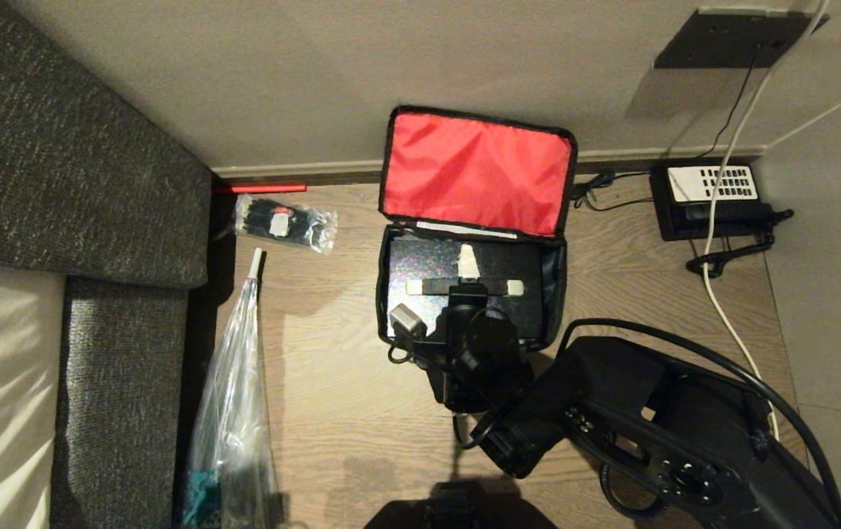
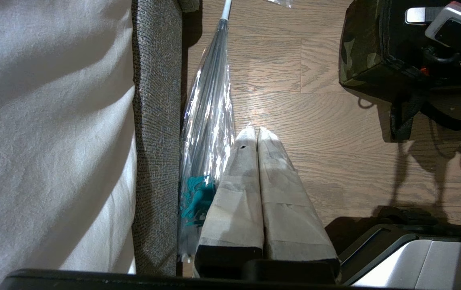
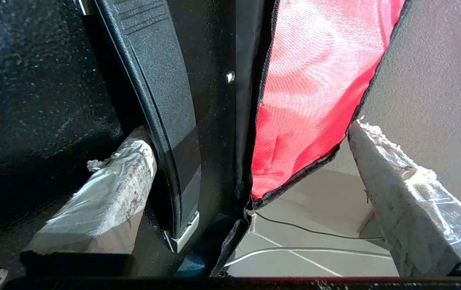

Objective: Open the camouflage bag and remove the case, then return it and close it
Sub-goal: Grip the handle

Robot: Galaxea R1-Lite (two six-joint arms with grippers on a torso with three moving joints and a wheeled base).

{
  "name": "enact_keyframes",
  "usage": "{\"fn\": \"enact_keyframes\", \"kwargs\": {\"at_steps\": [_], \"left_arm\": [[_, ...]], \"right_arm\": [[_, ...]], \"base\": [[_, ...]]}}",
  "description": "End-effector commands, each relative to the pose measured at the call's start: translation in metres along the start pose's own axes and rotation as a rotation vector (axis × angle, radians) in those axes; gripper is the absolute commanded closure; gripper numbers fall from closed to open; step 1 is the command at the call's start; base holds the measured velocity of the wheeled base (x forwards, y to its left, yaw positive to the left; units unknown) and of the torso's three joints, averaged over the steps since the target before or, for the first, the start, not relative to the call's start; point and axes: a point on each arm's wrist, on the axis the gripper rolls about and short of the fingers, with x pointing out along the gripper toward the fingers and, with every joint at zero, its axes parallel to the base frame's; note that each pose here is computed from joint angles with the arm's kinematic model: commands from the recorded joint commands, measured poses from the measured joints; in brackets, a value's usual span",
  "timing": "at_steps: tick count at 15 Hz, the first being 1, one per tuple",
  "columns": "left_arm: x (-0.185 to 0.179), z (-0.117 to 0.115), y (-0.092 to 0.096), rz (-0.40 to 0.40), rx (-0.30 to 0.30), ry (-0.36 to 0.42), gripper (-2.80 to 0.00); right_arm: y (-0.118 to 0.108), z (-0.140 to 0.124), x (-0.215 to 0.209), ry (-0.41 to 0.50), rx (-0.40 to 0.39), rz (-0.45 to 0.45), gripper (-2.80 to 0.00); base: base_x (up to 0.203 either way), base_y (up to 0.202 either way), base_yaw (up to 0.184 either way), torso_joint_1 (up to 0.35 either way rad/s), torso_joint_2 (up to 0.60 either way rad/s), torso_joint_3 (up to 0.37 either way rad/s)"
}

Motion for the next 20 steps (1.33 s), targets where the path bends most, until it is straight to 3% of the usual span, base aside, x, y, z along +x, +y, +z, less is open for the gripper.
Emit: {"fn": "enact_keyframes", "kwargs": {"at_steps": [1, 7, 13, 20], "left_arm": [[0.000, -0.001, 0.000, 0.001, 0.000, 0.003, 0.00], [0.000, -0.001, 0.000, 0.001, 0.000, 0.003, 0.00], [0.000, -0.001, 0.000, 0.001, 0.000, 0.003, 0.00], [0.000, -0.001, 0.000, 0.001, 0.000, 0.003, 0.00]], "right_arm": [[-0.006, -0.001, 0.000, 0.004, -0.002, -0.007, -2.80], [-0.020, -0.006, -0.015, -0.018, -0.015, 0.025, -2.80], [-0.038, 0.006, -0.039, -0.074, 0.078, 0.032, -2.80], [-0.063, -0.002, -0.040, -0.070, 0.077, 0.010, -2.80]], "base": [[0.000, 0.000, 0.000, 0.000, 0.00, 0.000], [0.000, 0.000, 0.000, 0.000, 0.00, 0.000], [0.000, 0.000, 0.000, 0.000, 0.00, 0.000], [0.000, 0.000, 0.000, 0.000, 0.00, 0.000]]}}
